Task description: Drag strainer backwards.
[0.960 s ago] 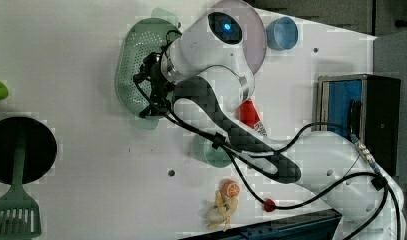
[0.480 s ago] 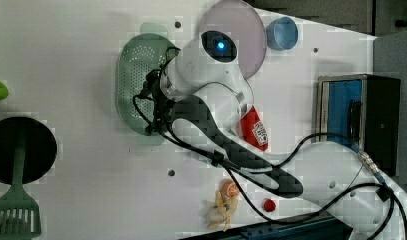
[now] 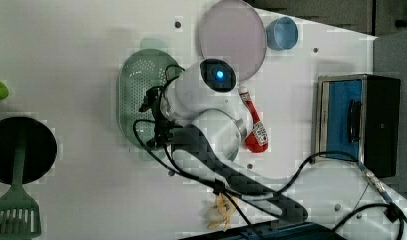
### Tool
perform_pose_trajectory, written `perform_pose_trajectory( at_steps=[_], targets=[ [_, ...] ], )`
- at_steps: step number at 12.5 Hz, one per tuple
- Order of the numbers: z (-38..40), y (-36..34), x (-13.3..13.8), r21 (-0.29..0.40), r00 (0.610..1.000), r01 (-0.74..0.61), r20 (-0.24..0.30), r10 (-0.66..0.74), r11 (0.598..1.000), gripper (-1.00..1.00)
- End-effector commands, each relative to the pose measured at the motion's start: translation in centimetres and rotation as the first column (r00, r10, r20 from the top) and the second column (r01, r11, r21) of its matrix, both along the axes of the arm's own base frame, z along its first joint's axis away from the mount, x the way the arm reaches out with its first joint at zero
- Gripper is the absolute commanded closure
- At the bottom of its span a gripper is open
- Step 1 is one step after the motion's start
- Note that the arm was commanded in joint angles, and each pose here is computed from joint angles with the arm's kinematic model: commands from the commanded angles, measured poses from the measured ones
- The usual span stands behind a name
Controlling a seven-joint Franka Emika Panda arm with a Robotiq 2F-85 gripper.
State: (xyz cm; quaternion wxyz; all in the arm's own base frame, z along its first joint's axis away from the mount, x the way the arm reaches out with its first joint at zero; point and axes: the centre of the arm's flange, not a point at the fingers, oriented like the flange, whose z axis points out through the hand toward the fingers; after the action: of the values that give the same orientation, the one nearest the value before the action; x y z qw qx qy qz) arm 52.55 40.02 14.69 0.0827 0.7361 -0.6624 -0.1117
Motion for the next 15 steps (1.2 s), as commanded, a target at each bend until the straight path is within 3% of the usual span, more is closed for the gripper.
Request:
perform_pose_trajectory(
  at_steps=[1,10,15],
  targets=[
    [1.9,2.1,-2.3,0.016,1.000,0.014,0.001,-0.014,1.000,-1.00],
    [2.6,2.7,-8.5,-0.005,0.998,-0.015,-0.057,0.015,1.000,-1.00],
    [2.8,3.6,-12.1,0.002,0.998,-0.048,-0.045,0.048,0.999,-1.00]
  ],
)
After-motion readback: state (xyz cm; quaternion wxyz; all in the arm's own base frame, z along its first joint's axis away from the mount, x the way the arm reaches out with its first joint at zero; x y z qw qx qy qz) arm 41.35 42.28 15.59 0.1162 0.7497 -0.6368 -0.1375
